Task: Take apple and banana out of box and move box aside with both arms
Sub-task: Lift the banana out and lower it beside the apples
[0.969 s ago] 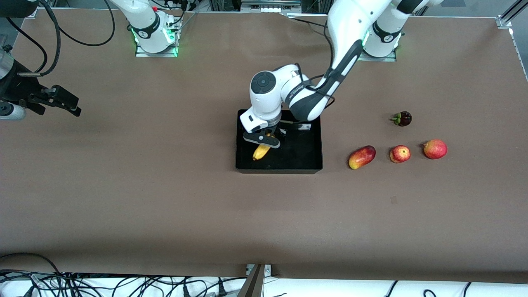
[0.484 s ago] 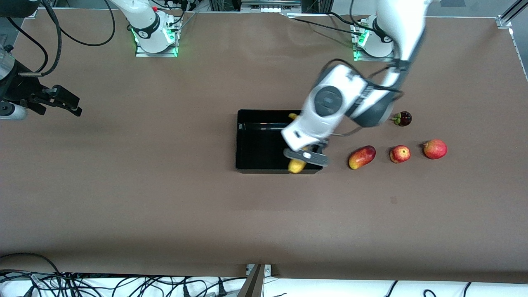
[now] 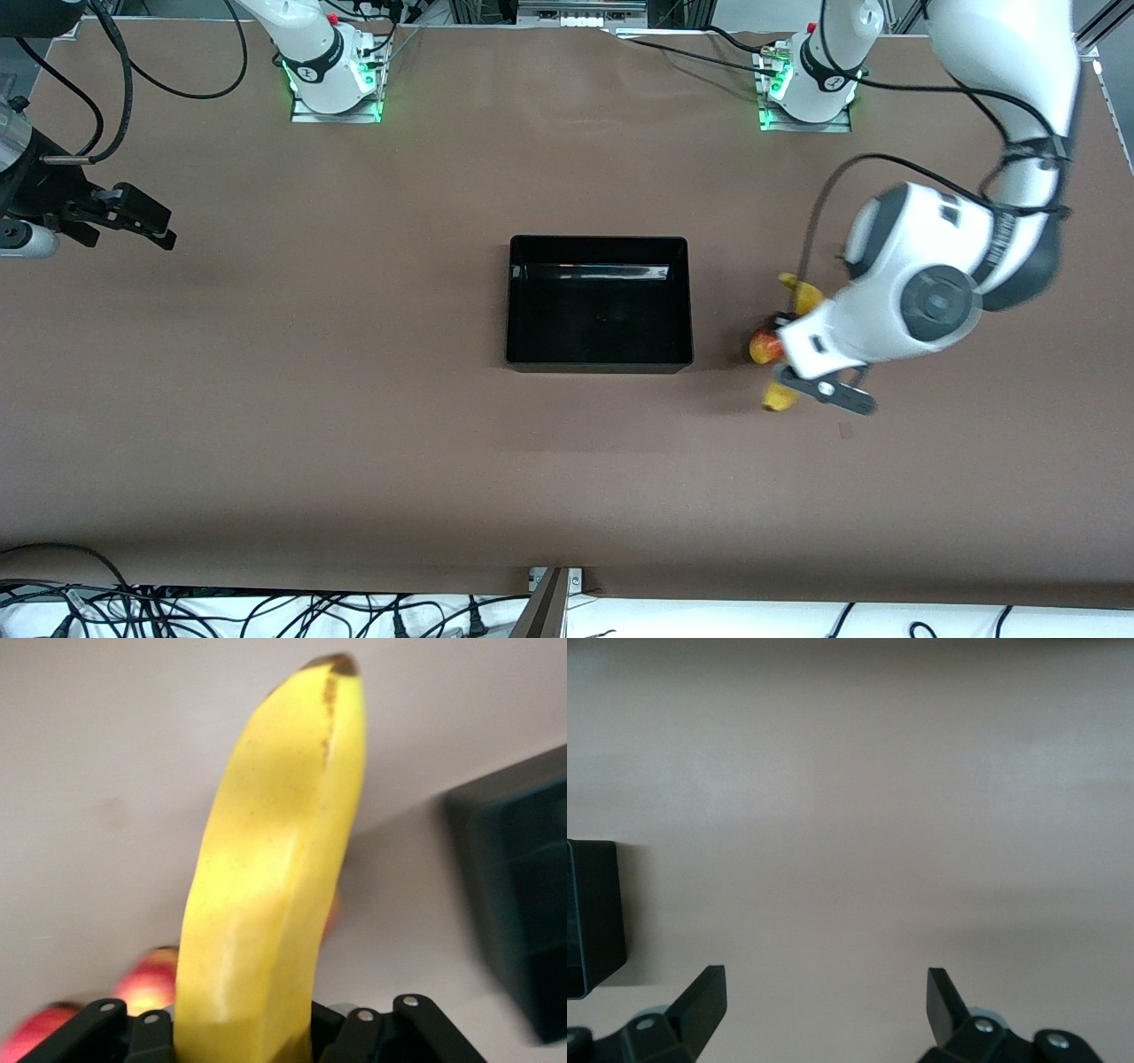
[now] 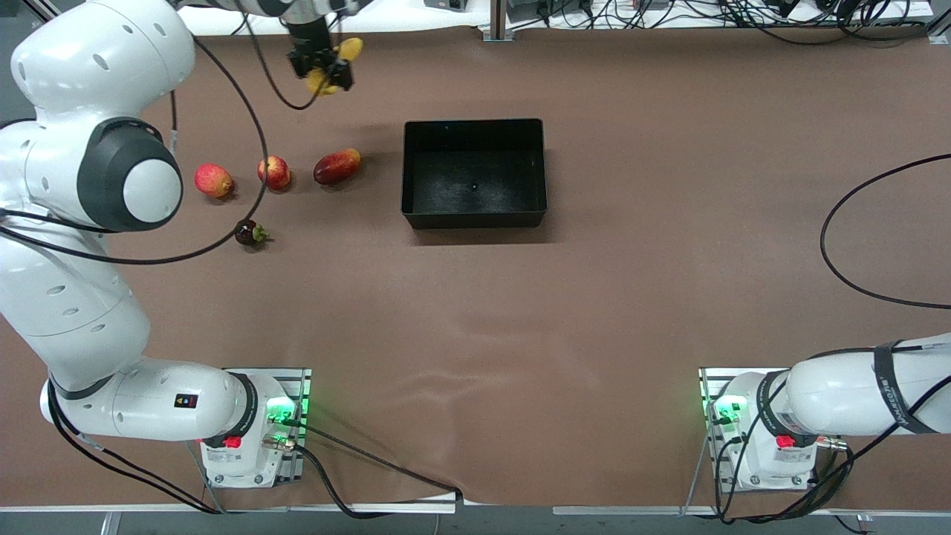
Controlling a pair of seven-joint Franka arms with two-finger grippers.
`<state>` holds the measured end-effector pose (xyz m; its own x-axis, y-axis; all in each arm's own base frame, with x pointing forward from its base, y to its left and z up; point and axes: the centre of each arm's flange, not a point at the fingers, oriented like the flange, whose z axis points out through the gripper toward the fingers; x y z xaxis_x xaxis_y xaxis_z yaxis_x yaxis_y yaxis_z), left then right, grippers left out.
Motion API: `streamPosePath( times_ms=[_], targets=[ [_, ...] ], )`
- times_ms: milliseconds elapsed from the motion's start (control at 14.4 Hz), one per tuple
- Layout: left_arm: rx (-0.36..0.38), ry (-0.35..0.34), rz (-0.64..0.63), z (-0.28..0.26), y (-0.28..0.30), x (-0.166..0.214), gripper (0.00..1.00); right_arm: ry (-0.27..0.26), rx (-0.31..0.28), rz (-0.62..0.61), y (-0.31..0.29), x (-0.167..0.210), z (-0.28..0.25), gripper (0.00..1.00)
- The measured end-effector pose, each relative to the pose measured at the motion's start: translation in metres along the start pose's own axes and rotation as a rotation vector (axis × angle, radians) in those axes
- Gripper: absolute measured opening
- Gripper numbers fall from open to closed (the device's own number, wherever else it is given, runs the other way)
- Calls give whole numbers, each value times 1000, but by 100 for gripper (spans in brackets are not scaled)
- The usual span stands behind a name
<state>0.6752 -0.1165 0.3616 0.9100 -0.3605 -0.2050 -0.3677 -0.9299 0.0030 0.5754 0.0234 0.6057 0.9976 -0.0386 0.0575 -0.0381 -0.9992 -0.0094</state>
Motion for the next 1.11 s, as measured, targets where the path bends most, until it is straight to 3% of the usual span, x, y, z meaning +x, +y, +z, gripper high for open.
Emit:
streamPosePath(
  times_ms=[277, 415, 484, 900, 1107],
  targets=[
    [101, -43, 74, 70, -86, 3, 8, 0, 0, 0, 0, 0, 0, 100],
    [123, -54, 86, 109, -104, 9, 17, 0, 0, 0, 0, 0, 0, 100],
    [124, -46, 94, 127, -114, 11, 26, 0, 0, 0, 0, 0, 0, 100],
    [164, 26, 391, 165, -180, 4, 34, 0, 0, 1, 0, 0, 0, 100],
    [163, 33, 439, 169, -191, 1, 59, 0, 0, 1, 0, 0, 0, 100]
  ],
)
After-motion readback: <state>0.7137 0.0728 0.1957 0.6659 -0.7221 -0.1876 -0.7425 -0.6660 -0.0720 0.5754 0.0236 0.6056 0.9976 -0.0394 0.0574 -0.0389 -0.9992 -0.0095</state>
